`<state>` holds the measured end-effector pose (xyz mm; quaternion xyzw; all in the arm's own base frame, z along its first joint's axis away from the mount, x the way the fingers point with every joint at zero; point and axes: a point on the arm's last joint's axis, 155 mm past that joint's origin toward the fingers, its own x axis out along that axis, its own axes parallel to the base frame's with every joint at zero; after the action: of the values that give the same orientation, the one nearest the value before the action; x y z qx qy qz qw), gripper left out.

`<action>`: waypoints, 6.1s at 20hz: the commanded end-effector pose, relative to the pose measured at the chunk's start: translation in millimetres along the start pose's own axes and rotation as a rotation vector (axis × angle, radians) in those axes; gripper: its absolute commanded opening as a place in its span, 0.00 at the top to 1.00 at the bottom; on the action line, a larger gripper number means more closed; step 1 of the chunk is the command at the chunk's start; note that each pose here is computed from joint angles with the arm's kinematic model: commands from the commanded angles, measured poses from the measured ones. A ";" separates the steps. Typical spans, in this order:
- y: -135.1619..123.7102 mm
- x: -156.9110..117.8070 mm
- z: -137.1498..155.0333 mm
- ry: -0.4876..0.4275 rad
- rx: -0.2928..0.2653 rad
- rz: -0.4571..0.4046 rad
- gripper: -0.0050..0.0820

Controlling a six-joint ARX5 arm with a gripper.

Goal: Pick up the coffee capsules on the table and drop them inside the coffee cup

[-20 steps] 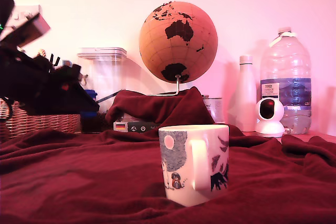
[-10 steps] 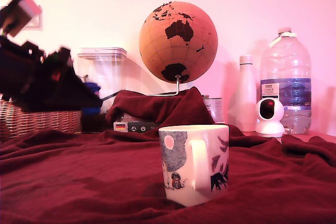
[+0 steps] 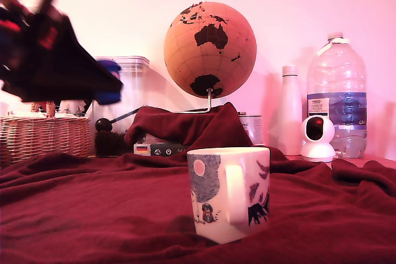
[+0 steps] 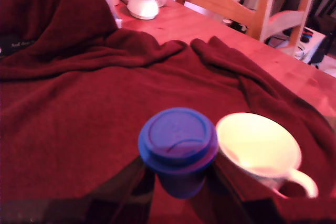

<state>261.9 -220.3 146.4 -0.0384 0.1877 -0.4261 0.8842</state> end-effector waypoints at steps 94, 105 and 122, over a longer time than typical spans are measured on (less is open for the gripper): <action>-88.7 104.8 -72.5 0.660 0.241 -0.264 0.76; -86.0 104.3 -71.9 0.664 0.229 -0.242 0.20; -107.2 64.2 -6.1 0.519 0.280 -0.274 0.94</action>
<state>220.3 -338.1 148.6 0.1653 0.3387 -0.5542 0.7421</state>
